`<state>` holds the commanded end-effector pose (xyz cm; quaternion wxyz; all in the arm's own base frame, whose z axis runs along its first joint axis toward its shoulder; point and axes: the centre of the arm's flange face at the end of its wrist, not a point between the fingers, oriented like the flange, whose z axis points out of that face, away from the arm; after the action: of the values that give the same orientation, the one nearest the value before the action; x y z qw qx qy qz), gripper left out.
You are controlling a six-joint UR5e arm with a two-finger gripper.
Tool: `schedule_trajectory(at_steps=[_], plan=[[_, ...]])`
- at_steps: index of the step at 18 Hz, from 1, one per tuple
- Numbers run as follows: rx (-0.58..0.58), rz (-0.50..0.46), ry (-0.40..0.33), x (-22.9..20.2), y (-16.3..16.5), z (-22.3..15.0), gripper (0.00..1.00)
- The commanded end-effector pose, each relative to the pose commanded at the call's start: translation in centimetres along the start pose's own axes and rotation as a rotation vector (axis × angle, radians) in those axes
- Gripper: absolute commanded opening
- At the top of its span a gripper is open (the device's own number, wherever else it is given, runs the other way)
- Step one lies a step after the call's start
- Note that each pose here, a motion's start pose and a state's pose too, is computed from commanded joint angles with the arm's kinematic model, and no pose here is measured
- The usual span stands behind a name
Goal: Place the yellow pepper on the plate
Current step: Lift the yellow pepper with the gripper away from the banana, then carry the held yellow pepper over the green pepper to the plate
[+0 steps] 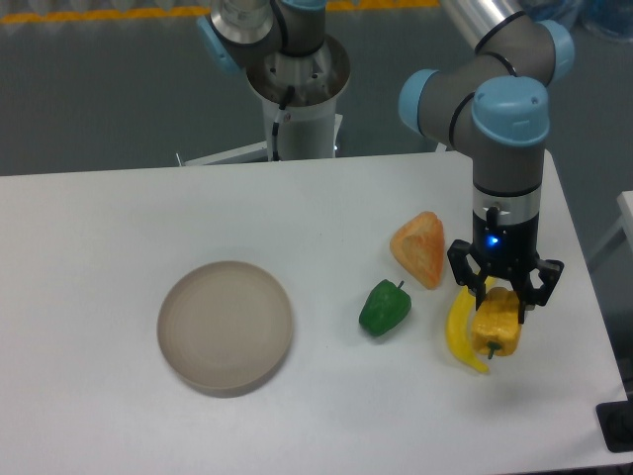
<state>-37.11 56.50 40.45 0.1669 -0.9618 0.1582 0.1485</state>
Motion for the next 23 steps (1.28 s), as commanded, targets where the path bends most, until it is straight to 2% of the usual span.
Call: schedule_trajectory(at_steps=[5, 12, 14, 17, 19, 23], plan=[[0.002, 0.008, 0.004, 0.4, -0.5, 0.1, 0.42], [-0.004, -0.039, 0.058, 3.1, -1.4, 2.2, 0.42], [-0.002, -0.052, 0.075, 4.1, -2.9, 3.3, 0.42], [0.021, -0.194, 0.080, 5.8, -6.8, 3.5, 0.42], [0.032, -0.250, 0.087, 7.5, -8.5, 2.8, 0.42], [0.050, -0.283, 0.116, 12.9, -12.0, 0.8, 0.42]])
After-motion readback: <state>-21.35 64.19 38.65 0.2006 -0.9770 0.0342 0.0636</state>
